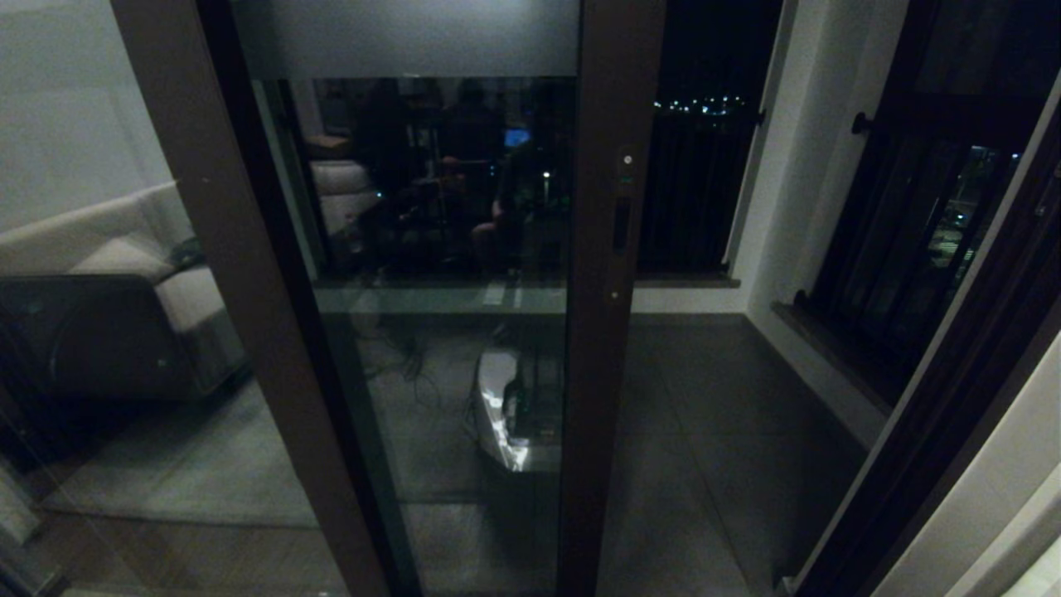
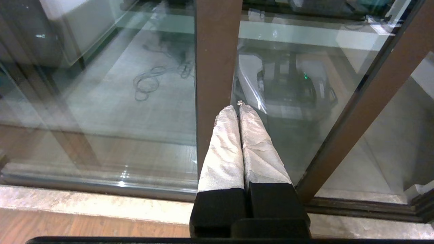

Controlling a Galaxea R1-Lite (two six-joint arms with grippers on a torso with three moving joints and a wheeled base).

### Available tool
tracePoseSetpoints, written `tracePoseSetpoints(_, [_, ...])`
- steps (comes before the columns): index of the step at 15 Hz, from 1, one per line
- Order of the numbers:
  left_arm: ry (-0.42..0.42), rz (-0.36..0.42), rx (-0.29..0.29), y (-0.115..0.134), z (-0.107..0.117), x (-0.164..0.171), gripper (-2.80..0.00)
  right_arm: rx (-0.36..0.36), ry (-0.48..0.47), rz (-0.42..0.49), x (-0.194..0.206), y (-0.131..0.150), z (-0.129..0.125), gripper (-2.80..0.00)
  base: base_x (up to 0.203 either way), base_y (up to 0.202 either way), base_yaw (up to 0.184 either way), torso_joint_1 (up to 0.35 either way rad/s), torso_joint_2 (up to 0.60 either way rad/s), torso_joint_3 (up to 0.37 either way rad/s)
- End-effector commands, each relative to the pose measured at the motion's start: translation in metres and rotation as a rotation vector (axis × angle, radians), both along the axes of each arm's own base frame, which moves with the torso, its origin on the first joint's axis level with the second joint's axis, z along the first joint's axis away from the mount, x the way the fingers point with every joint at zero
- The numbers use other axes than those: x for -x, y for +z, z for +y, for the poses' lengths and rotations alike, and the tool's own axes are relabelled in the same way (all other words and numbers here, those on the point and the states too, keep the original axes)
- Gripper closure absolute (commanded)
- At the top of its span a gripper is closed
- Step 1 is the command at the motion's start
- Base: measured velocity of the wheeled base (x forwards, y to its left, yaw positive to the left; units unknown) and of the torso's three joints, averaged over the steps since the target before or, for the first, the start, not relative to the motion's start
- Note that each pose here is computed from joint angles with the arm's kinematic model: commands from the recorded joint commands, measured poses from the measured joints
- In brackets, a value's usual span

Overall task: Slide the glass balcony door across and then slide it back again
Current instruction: Close the slid door

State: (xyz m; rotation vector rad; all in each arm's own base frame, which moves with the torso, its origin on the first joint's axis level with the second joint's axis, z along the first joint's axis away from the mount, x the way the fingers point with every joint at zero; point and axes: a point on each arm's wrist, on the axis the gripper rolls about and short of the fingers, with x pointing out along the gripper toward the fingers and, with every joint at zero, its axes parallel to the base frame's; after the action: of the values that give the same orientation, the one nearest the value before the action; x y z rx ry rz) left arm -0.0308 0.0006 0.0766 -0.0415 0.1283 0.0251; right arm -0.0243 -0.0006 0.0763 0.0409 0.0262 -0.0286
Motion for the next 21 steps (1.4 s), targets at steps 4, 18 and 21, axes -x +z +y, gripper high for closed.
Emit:
tracePoseSetpoints(4, [-0.009, 0.007, -0.045, 0.000, 0.000, 0.000, 0.00, 0.000, -0.001, 0.001, 0.000, 0.000, 0.000, 0.00, 0.000, 0.000, 0.000, 0.000, 0.00, 0.000])
tracePoseSetpoints(18, [-0.038, 0.010, -0.096, -0.001, -0.001, 0.000, 0.00, 0.014, 0.031, -0.044, 0.005, 0.032, 0.001, 0.00, 0.000, 0.000, 0.000, 0.000, 0.00, 0.000])
tracePoseSetpoints(21, [-0.039, 0.010, -0.096, -0.001, -0.001, 0.000, 0.00, -0.037, 0.143, -0.040, -0.006, 0.106, 0.003, 0.00, 0.000, 0.000, 0.000, 0.000, 0.00, 0.000])
